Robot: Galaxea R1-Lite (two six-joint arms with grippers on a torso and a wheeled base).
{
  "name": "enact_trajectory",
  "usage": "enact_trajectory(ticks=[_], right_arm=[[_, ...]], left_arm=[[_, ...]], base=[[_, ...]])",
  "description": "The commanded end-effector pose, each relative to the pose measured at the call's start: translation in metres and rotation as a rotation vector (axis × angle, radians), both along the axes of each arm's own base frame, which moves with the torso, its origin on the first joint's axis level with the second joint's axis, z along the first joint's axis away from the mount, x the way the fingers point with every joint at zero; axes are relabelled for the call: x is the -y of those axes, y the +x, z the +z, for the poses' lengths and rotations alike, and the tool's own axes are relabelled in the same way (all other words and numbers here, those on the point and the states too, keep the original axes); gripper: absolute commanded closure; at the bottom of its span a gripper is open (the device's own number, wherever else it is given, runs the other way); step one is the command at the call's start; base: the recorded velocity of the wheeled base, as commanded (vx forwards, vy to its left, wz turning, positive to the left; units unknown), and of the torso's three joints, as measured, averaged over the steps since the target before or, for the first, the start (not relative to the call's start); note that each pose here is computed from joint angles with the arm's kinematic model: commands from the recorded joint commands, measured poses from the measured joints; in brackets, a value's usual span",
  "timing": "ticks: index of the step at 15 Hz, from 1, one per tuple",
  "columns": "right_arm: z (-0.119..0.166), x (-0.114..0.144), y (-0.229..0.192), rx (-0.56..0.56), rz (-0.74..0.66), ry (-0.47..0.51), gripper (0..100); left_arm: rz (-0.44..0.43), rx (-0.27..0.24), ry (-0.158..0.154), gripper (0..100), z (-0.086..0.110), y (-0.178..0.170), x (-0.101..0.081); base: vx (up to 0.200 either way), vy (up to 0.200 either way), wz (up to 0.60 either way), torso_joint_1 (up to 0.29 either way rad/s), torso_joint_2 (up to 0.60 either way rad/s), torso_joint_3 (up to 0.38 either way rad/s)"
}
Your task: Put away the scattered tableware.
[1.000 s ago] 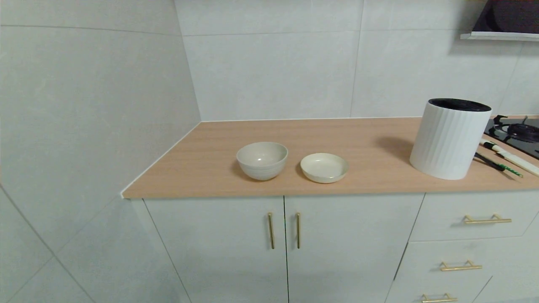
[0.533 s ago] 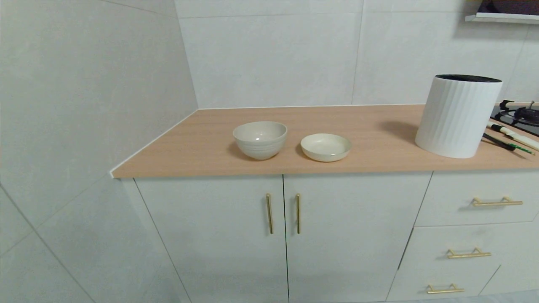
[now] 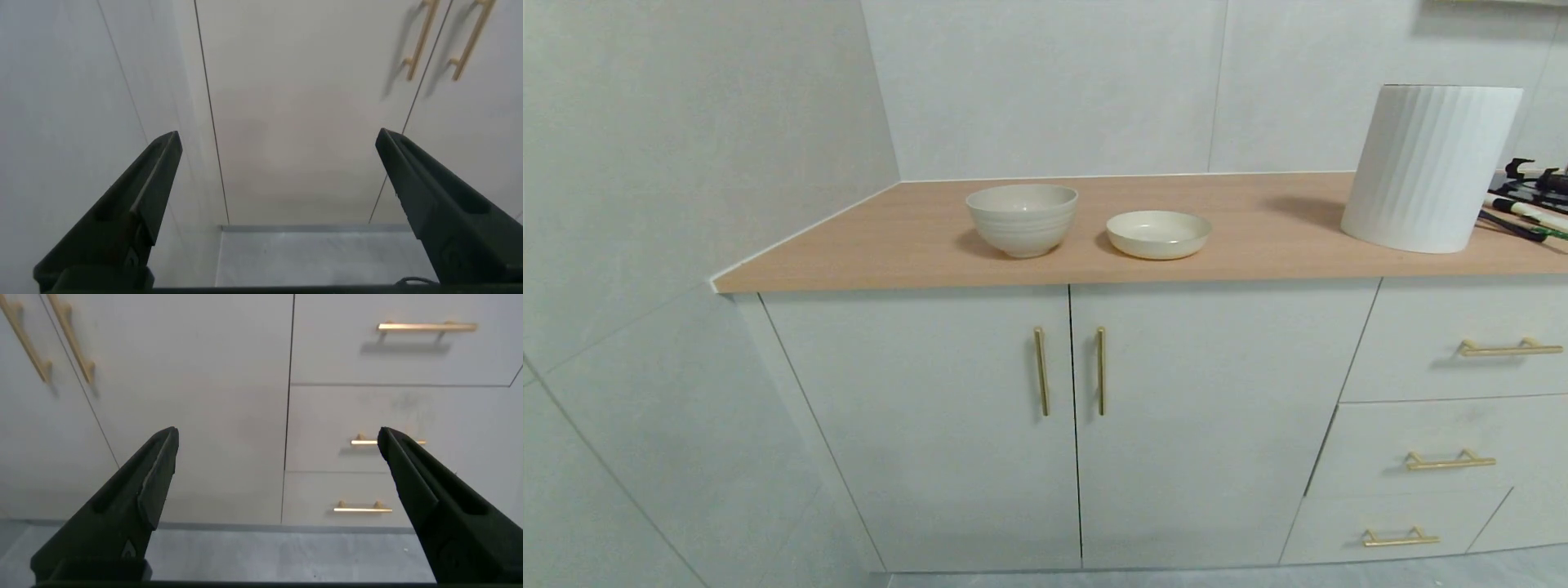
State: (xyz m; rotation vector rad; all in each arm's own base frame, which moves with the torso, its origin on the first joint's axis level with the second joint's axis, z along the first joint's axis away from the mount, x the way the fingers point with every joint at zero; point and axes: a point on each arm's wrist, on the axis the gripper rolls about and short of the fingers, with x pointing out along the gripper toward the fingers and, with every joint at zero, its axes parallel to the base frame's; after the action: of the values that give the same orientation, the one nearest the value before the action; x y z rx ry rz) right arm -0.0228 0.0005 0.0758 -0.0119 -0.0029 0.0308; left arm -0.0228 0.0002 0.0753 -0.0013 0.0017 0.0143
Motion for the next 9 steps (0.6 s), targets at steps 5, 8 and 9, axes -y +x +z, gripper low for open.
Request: enact_trajectory(ticks=[5, 8, 9], right_arm=[[0.0000, 0.0000, 0.0000, 0.000, 0.001, 0.000, 0], [0.0000, 0.0000, 0.0000, 0.000, 0.001, -0.002, 0], [0.0000, 0.0000, 0.0000, 0.000, 0.001, -0.002, 0]], left_arm=[[0.000, 0.000, 0.003, 0, 0.0000, 0.0000, 0.0000], [0.000, 0.000, 0.004, 0, 0.0000, 0.0000, 0.0000], [0.000, 0.000, 0.004, 0, 0.0000, 0.0000, 0.0000]], base=[[0.000, 0.000, 0.00, -0.043, 0.22, 0.166], [0.000, 0.000, 0.00, 0.000, 0.00, 0.000], [0.000, 0.000, 0.00, 0.000, 0.00, 0.000]])
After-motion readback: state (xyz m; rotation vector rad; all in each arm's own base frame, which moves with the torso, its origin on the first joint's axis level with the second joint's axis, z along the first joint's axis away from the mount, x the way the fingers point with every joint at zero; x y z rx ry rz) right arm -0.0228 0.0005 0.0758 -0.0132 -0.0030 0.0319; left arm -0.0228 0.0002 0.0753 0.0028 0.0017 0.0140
